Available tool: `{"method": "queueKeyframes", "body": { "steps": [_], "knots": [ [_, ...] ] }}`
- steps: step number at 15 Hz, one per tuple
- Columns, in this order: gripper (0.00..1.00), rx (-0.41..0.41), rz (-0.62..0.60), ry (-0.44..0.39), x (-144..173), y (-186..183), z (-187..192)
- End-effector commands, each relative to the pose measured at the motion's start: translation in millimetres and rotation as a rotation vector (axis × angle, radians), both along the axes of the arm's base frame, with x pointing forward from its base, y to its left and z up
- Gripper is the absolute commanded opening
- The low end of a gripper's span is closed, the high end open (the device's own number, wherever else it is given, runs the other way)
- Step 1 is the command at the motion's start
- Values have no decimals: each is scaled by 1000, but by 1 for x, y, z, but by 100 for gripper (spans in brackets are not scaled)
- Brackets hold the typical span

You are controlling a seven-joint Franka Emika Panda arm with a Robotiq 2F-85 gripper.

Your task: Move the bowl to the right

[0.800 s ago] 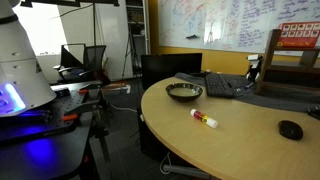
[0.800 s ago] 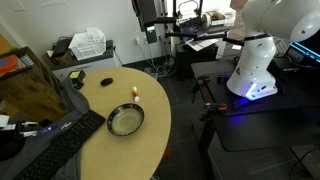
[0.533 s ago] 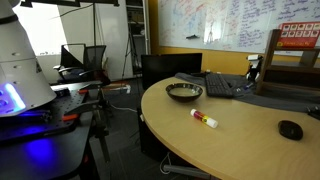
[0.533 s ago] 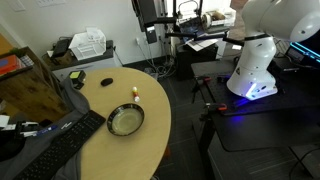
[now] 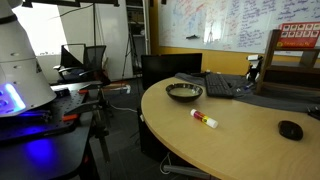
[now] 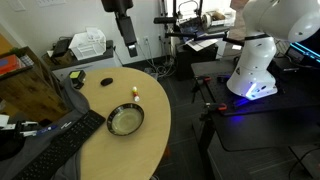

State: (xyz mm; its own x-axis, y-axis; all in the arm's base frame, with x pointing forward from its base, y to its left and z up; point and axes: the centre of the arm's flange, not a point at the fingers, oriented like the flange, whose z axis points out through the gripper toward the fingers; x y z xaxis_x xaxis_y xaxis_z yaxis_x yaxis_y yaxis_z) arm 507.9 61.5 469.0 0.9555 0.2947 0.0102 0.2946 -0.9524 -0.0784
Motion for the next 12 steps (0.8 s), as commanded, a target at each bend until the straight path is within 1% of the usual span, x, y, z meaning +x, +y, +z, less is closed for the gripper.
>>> {"method": "queueKeyframes", "body": {
  "steps": [1, 2, 4, 7, 10, 12],
  "knots": [
    [100, 39, 91, -39, 56, -41, -69],
    [100, 28, 93, -31, 68, -52, -92],
    [100, 40, 121, 1, 87, -69, -144],
    [100, 59, 150, 61, 108, -78, -207],
    [100, 74, 136, 102, 127, -83, -251],
    [100, 107, 138, 116, 140, -89, -279]
  ]
}}
